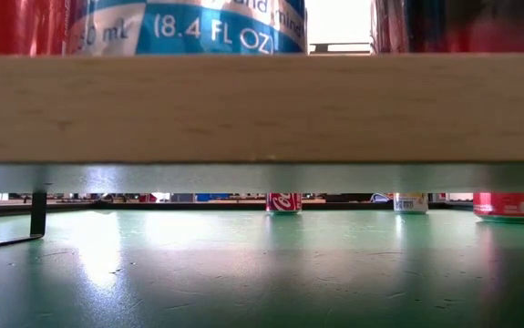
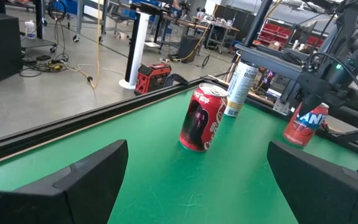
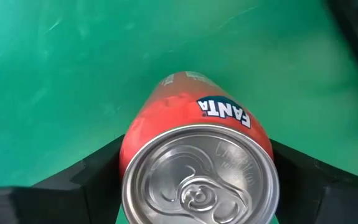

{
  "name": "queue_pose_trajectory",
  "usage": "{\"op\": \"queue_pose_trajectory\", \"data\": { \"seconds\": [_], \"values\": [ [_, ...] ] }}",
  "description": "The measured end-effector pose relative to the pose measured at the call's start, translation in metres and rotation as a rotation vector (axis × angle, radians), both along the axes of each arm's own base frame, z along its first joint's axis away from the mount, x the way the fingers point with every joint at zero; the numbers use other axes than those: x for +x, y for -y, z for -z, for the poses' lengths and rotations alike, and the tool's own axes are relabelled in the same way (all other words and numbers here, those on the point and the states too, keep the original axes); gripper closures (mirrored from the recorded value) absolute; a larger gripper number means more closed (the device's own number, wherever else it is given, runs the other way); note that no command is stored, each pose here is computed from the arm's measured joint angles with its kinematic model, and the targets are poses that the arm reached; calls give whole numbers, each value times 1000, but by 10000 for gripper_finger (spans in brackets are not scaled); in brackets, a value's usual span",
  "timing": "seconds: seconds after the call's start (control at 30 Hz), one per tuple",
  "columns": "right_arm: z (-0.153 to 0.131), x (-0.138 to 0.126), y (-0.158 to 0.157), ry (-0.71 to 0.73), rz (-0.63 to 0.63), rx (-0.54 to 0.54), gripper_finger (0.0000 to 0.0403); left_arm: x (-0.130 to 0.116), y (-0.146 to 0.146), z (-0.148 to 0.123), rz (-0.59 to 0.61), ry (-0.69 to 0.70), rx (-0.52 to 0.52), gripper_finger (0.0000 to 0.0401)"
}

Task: Place canned beverage on shelf
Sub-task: Move the orange soda can to the center of the table

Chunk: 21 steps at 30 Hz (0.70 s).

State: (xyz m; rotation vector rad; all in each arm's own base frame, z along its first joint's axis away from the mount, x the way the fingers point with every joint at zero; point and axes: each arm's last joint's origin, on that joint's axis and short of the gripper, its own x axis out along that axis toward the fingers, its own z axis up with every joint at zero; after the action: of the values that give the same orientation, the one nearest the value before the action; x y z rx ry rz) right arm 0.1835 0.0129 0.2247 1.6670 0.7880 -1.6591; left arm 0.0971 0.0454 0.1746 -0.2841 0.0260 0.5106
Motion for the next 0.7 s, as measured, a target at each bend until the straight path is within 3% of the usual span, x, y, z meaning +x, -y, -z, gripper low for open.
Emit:
{"op": "queue_pose_trajectory", "data": {
  "seconds": [0.2, 0.7],
  "values": [
    [-5, 23, 2, 17, -147, -10, 109, 0, 0, 0, -1, 0, 0, 32],
    [-26, 140, 5, 49, -578, -26, 109, 0, 0, 0, 0, 0, 0, 32]
  ]
}}
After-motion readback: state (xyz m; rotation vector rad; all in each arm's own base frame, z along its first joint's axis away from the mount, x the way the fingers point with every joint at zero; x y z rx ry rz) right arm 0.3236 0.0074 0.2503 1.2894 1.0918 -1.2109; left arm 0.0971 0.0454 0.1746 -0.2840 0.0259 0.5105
